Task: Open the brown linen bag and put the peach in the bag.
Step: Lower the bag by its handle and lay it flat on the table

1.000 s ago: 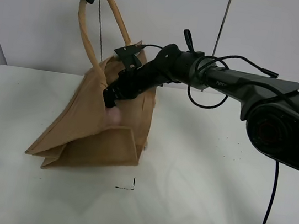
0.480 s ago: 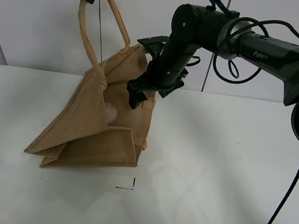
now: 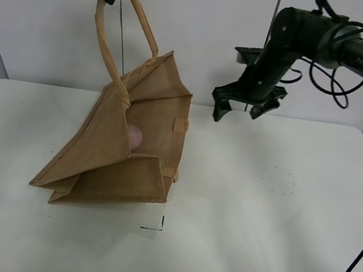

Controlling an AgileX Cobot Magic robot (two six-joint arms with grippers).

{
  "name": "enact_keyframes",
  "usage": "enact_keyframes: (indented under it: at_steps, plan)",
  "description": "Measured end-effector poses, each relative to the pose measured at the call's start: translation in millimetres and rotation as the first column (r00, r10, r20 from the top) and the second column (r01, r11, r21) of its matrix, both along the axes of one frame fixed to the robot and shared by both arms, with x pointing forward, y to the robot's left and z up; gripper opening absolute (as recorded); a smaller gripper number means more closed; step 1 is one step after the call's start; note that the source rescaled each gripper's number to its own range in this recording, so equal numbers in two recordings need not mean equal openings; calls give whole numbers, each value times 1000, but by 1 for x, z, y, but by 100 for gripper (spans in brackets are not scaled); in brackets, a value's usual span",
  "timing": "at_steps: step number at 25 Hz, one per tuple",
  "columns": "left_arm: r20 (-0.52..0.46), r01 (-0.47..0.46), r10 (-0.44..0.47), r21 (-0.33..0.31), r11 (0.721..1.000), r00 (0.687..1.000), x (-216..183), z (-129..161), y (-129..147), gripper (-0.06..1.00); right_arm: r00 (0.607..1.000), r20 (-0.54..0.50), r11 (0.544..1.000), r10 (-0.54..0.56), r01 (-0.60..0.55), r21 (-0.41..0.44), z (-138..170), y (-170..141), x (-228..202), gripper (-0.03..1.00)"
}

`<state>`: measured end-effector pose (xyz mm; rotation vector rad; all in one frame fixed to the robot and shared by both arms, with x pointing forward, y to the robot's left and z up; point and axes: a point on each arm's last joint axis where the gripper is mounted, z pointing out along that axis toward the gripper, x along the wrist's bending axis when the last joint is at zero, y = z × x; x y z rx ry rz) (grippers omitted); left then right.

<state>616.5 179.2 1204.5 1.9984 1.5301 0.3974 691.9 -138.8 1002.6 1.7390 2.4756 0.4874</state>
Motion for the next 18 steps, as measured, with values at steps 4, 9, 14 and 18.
enact_keyframes:
  at_steps: [4,9,14,18]
  plan:
    - [0,-1,1,-1,1000,1000,0,0,0,0,990,0,990,-144,144,-8,-1,-67,19,100]
    - [-1,-1,1,-1,1000,1000,0,0,0,0,962,-26,962,-273,273,-24,-2,-133,25,100]
    - [-1,-1,1,-1,1000,1000,0,0,0,0,951,-65,953,-303,302,-36,-3,-149,22,100]
    - [-1,-1,1,-1,1000,1000,0,0,0,0,955,-45,956,-292,290,-32,10,-144,17,100]
